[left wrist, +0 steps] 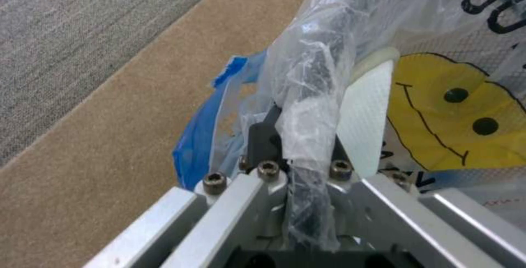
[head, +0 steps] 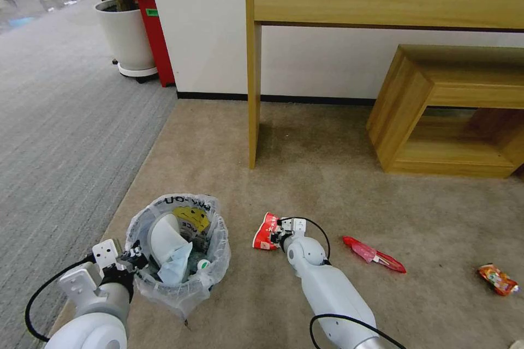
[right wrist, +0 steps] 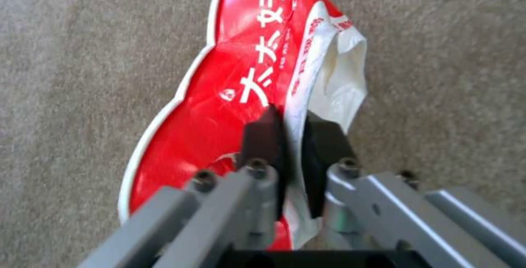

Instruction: Pick up the trash bin and place the garbage on the floor into it.

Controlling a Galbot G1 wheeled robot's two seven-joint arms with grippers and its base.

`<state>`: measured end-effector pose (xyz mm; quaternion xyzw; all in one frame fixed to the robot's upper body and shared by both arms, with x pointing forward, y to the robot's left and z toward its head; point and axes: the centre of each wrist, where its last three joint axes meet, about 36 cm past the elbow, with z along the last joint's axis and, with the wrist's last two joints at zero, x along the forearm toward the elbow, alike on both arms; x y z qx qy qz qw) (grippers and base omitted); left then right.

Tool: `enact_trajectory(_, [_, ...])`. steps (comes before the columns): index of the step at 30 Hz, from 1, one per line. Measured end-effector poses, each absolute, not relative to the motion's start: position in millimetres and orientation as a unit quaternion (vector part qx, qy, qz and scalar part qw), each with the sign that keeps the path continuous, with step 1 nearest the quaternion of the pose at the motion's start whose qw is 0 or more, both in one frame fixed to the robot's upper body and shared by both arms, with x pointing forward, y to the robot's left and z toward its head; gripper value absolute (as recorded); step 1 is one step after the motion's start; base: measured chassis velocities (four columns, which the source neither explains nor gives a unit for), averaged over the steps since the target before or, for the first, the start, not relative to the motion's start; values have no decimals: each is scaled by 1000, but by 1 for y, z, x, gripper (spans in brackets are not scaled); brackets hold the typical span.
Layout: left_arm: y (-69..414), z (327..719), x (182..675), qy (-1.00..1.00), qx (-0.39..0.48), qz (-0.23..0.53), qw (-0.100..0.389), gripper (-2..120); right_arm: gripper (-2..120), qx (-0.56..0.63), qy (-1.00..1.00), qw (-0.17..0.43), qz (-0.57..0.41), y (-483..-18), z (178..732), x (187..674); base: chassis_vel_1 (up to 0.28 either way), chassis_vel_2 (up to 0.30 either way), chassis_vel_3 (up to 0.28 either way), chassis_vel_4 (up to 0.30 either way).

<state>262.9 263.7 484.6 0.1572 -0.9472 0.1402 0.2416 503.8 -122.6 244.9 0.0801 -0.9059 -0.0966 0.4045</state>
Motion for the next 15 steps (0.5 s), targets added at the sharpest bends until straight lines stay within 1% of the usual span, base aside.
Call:
enact_trajectory(1, [264,485,263,-947,157,140,241,1,1,83,-908,400,-95,-126,246,501,0,0,0,0])
enact_trajectory(7, [263,484,263,-947,156,140,242,1,0,96,-916,379,-91,-136,253,490,0,0,0,0])
enact_trajectory(9, [262,484,263,-947,155,140,242,1,0,130,-933,316,-115,-147,276,478,0,0,0,0])
enact_trajectory(10, [262,484,263,-947,155,140,242,1,0,130,-933,316,-115,-147,276,478,0,0,0,0])
enact_trajectory(13, [258,480,263,-946,153,145,247,1,0,243,-937,162,-192,-167,321,465,0,0,0,0])
enact_trajectory(14, [258,480,263,-946,153,145,247,1,0,243,-937,162,-192,-167,321,465,0,0,0,0])
enact_trajectory(15, [257,478,263,-945,151,148,250,1,0,282,-927,108,-221,-172,335,463,0,0,0,0])
